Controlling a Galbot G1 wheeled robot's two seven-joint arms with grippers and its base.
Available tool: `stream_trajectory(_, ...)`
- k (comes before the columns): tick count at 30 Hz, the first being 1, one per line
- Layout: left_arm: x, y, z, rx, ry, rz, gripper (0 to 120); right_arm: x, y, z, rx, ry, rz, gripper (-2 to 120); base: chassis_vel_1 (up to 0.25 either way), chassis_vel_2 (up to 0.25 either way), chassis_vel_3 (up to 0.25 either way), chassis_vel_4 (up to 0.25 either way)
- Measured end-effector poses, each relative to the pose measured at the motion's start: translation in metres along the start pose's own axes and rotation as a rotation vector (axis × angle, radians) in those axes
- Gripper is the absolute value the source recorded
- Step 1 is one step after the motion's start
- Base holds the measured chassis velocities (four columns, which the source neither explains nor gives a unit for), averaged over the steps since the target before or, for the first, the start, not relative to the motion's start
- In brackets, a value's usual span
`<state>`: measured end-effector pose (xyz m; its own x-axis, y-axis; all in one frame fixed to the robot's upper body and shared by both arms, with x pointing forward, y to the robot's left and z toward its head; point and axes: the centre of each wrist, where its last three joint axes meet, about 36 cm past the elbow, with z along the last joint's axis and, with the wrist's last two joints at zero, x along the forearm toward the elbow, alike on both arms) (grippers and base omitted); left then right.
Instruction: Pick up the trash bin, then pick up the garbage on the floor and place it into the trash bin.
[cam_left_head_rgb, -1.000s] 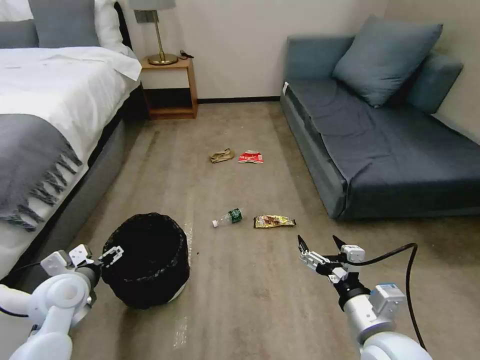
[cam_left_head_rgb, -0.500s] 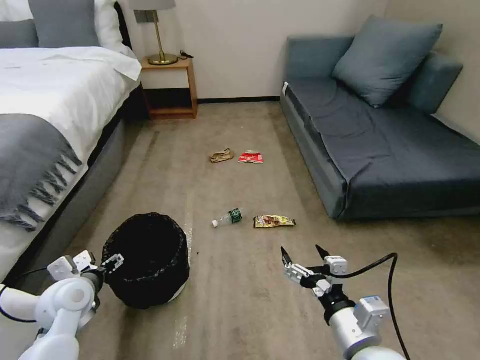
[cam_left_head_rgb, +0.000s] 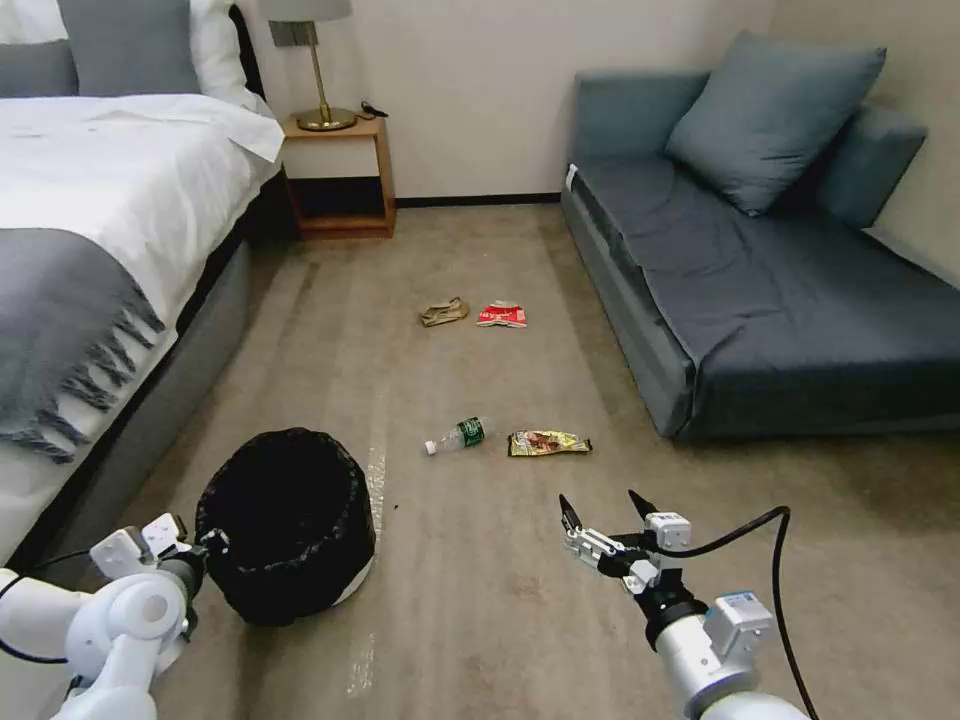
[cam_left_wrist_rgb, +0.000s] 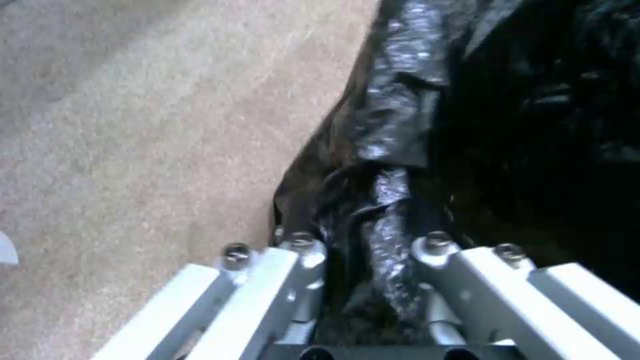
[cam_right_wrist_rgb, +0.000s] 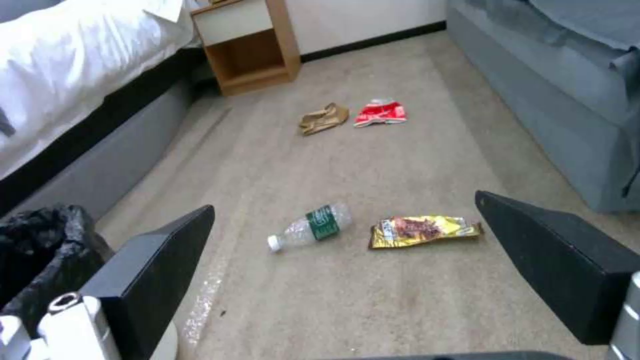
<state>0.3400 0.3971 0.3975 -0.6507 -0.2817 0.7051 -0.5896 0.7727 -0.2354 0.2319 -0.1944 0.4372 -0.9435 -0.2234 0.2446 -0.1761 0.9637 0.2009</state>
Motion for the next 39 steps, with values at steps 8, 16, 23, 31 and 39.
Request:
stream_trajectory(8,0.015,-0.001,-0.008,-0.03,-0.098,-0.02,4,0.003,0.002,-0.008,-0.054,0.051,-0.022,100,0.0,0.0,0.0,0.0)
stream_trajectory(16,0.021,0.01,0.006,-0.234,-0.318,-0.153,3,0.001,0.006,-0.01,-0.108,0.025,-0.049,100,0.0,0.0,0.0,0.0)
stream_trajectory(23,0.032,0.023,0.027,-0.37,-0.457,-0.224,3,0.0,0.011,-0.014,-0.201,-0.018,-0.091,100,0.0,0.0,0.0,0.0)
stream_trajectory(31,0.047,0.028,0.041,-0.438,-0.515,-0.213,3,0.001,0.015,-0.01,-0.228,-0.008,-0.069,100,0.0,0.0,0.0,0.0)
stream_trajectory(39,0.06,0.028,0.048,-0.467,-0.537,-0.19,3,0.002,0.016,-0.005,-0.234,-0.022,-0.059,100,0.0,0.0,0.0,0.0)
